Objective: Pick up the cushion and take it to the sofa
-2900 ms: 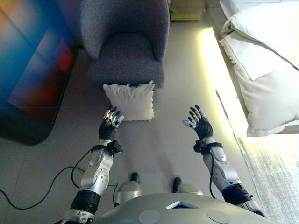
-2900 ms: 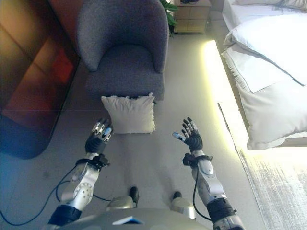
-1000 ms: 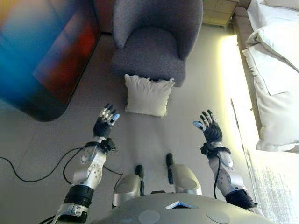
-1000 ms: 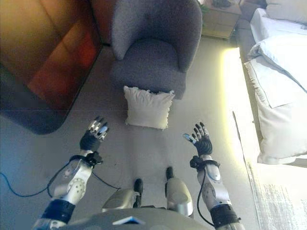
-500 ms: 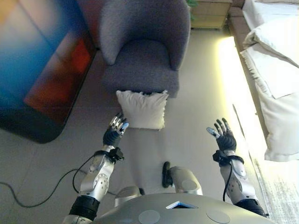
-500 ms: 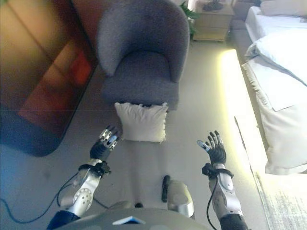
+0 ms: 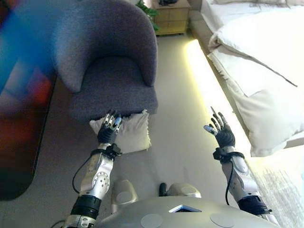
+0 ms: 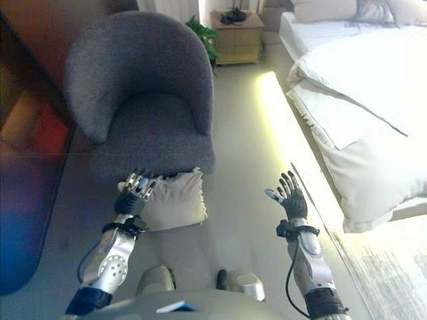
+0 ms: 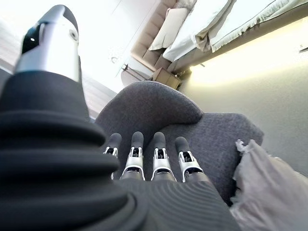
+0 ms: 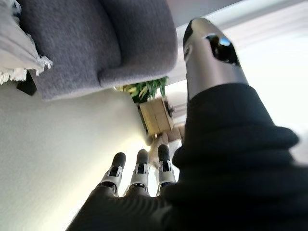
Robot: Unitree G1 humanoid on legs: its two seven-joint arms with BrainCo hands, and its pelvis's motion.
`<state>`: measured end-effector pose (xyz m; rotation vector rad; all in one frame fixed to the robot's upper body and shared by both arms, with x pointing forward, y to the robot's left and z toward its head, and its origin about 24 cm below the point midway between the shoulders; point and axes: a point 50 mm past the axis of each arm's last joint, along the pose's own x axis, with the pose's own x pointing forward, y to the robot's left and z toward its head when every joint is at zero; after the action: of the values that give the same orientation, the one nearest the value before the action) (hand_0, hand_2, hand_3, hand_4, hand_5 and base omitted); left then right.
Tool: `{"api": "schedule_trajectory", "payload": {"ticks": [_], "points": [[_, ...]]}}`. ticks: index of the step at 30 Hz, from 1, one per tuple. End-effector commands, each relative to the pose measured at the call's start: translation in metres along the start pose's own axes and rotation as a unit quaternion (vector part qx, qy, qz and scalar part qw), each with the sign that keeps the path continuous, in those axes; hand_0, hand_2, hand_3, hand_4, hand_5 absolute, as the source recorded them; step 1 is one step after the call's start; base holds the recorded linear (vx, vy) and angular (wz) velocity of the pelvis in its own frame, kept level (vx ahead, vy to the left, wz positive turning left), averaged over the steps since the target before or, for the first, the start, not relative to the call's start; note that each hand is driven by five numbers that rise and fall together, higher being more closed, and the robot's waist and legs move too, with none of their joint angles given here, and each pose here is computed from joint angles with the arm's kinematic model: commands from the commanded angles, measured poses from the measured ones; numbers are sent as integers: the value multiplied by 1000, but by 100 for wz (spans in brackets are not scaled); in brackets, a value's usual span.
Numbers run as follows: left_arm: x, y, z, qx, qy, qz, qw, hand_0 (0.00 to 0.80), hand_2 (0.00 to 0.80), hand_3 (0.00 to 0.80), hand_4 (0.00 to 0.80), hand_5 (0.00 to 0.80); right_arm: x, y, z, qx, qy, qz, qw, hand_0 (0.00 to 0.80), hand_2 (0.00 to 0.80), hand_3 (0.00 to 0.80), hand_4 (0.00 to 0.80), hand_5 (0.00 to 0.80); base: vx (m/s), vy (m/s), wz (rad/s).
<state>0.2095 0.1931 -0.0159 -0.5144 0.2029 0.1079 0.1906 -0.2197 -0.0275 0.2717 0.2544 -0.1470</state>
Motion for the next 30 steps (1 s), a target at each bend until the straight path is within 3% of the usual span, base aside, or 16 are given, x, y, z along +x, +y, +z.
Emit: {"api": "schedule_trajectory", "payload": {"ticks": [1, 8, 22, 30], "points": [[2, -4, 14, -22, -46, -17, 999, 0, 0, 0, 0, 0, 5, -5, 28, -14, -56, 18, 998, 0, 0, 0, 0, 0, 283, 289, -32], [4, -5, 12, -37, -53, -16, 998, 0, 0, 0, 0, 0, 9, -9, 29, -17, -49, 20, 998, 0, 0, 0, 0, 0, 188, 324, -26], [-8, 21, 21, 54, -30, -23, 998, 0, 0, 0, 0, 0, -1, 16, 5, 21, -34, 3, 999, 0, 0, 0, 0, 0, 156, 363, 5], [-11, 26, 30, 64, -36, -25, 997, 0, 0, 0, 0, 0, -4, 5, 3, 37, -27, -4, 999, 0, 0, 0, 0, 0, 210, 8, -12]]}}
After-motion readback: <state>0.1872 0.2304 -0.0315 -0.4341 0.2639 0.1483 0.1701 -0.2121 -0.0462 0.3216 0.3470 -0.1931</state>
